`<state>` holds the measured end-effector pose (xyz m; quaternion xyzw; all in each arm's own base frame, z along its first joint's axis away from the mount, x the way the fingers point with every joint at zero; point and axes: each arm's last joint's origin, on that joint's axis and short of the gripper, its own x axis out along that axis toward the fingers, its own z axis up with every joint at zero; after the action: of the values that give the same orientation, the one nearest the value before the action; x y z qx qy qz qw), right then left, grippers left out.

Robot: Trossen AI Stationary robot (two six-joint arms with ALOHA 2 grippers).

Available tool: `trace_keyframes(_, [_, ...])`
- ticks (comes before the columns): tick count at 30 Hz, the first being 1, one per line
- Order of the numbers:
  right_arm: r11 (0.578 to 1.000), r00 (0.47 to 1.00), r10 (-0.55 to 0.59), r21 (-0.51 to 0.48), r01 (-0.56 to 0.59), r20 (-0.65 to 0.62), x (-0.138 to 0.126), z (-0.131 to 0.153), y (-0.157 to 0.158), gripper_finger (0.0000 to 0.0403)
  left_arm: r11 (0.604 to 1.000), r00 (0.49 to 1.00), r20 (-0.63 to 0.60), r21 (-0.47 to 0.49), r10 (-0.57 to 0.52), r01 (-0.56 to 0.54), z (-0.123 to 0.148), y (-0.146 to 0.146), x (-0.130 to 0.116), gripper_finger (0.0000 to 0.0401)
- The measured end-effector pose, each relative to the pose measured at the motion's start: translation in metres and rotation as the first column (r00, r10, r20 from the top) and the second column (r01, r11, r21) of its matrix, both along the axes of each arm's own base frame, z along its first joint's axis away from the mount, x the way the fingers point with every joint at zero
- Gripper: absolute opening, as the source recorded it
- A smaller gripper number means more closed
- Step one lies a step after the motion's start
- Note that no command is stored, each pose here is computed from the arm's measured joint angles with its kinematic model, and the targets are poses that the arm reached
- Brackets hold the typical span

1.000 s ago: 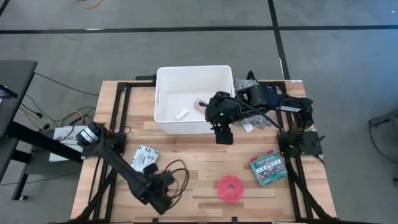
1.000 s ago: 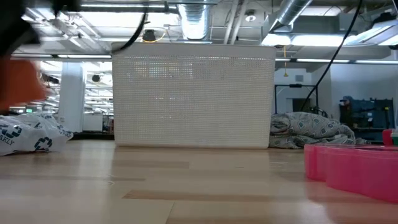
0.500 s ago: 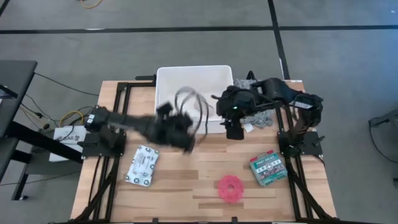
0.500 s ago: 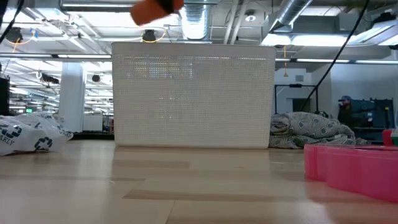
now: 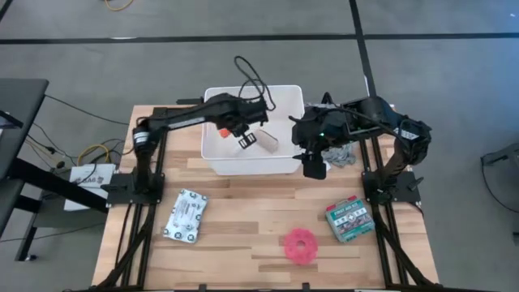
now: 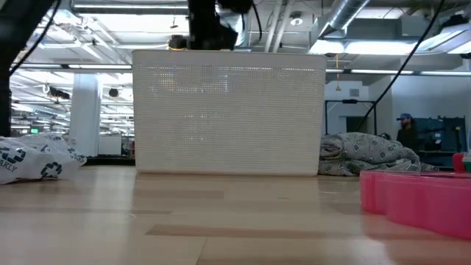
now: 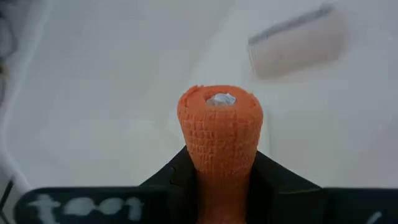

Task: Pick & place medical supplies in basket/bin
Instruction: Put the orange bandage into the white bin

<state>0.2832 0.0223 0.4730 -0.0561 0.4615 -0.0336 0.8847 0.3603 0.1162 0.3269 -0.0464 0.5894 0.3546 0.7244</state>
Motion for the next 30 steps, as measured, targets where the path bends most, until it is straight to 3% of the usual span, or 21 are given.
trace_keyframes(5, [1.000, 1.000, 0.001, 0.000, -0.001, 0.000, 0.000, 0.000, 0.000, 0.0249, 0.971, 0.984, -0.116, -0.214, -0.134, 0.107, -0.052, 0.024, 0.020, 0.0092])
trace_keyframes(11, [1.000, 1.000, -0.004, -0.001, 0.004, 0.000, 0.000, 0.000, -0.002, 0.0249, 0.936, 0.934, -0.237, -0.294, -0.268, 0.194, -0.107, 0.035, 0.040, 0.0119])
trace_keyframes(15, [1.000, 1.000, 0.005, -0.007, -0.005, -0.002, 0.000, 0.000, -0.002, 0.0249, 0.911, 0.902, -0.273, -0.340, -0.333, 0.234, -0.127, 0.034, 0.045, 0.0133])
trace_keyframes(23, [1.000, 1.000, 0.008, -0.010, -0.008, -0.003, 0.000, 0.000, -0.002, 0.0249, 0.906, 0.892, -0.276, -0.334, -0.358, 0.261, -0.125, 0.033, 0.048, 0.0143])
trace_keyframes(26, [1.000, 1.000, 0.008, -0.010, -0.008, -0.003, 0.000, 0.000, -0.002, 0.0249, 0.929, 0.889, -0.323, -0.285, -0.325, 0.236, -0.110, 0.032, 0.045, 0.0143])
trace_keyframes(28, [1.000, 1.000, 0.009, -0.010, -0.009, -0.003, 0.000, 0.000, -0.002, 0.0249, 0.939, 0.911, -0.283, -0.259, -0.300, 0.228, -0.104, 0.033, 0.049, 0.0143])
trace_keyframes(30, [1.000, 1.000, 0.004, -0.007, -0.004, -0.002, 0.000, 0.000, -0.002, 0.0249, 0.914, 0.921, -0.214, -0.321, -0.325, 0.248, -0.101, 0.031, 0.052, 0.0143])
